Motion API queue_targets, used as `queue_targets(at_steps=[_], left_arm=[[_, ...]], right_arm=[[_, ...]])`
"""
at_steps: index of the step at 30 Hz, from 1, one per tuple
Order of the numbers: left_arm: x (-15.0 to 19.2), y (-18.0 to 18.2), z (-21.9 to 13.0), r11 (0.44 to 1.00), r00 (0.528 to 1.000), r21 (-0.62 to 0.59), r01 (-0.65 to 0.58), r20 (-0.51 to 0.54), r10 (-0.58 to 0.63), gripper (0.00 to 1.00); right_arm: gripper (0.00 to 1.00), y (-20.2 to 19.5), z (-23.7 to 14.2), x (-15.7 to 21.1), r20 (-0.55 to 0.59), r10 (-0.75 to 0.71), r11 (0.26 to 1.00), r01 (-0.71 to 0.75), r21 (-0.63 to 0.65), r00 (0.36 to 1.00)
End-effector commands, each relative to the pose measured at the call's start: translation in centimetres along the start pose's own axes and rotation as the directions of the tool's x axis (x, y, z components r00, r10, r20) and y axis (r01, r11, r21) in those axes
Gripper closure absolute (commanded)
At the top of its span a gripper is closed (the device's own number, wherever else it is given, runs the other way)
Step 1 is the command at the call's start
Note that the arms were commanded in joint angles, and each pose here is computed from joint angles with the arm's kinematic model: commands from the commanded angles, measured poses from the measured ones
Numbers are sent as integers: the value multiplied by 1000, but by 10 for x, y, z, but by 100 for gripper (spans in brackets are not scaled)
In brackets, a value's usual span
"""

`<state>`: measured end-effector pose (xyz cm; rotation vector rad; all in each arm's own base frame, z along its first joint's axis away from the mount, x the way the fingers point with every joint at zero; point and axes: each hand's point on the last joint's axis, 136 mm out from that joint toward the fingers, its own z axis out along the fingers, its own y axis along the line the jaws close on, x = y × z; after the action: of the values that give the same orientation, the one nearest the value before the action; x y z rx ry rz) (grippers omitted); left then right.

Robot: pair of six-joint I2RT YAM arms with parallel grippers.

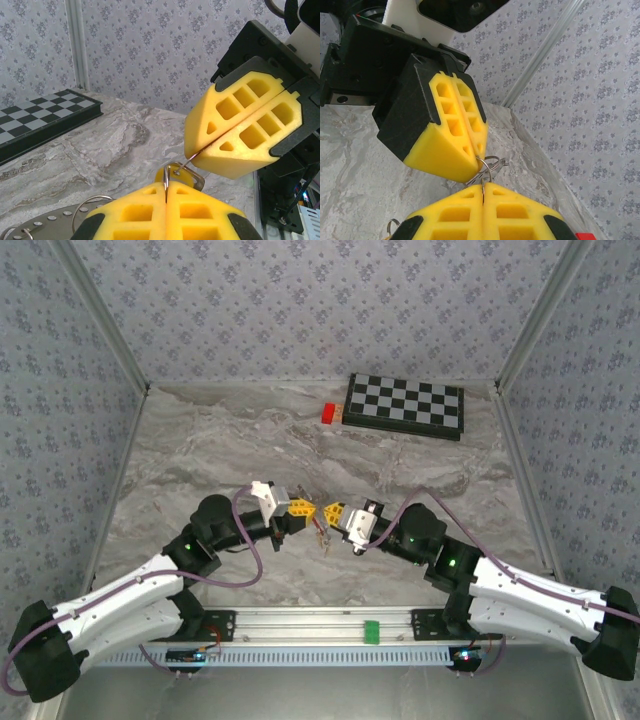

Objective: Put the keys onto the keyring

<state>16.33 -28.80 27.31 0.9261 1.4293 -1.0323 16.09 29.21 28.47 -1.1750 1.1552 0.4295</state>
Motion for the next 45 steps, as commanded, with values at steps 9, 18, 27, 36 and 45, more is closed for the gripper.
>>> queue_targets(at_steps=[9, 18, 27, 36, 45], left_arm=[[-13, -2, 0, 1000, 999, 2, -18, 44, 17, 100], [-12, -3, 0, 1000, 999, 9, -16, 40, 16, 100], [-13, -3, 0, 1000, 999, 10, -14, 43, 14, 100], [-12, -1, 0, 1000, 999, 1, -10, 40, 10, 100], [-13, 5, -1, 999, 999, -42, 0, 47, 2, 100]], right_arm=[[100, -10, -4, -9, 19, -14, 999, 13, 53, 1000], [100, -12, -1, -12, 32, -15, 998, 13, 60, 999], [100, -6, 2, -6, 13, -15, 999, 14, 33, 1000], [100, -3, 2, -4, 7, -15, 1000, 15, 19, 1000], [100, 3, 0, 7, -25, -14, 1000, 15, 7, 1000]])
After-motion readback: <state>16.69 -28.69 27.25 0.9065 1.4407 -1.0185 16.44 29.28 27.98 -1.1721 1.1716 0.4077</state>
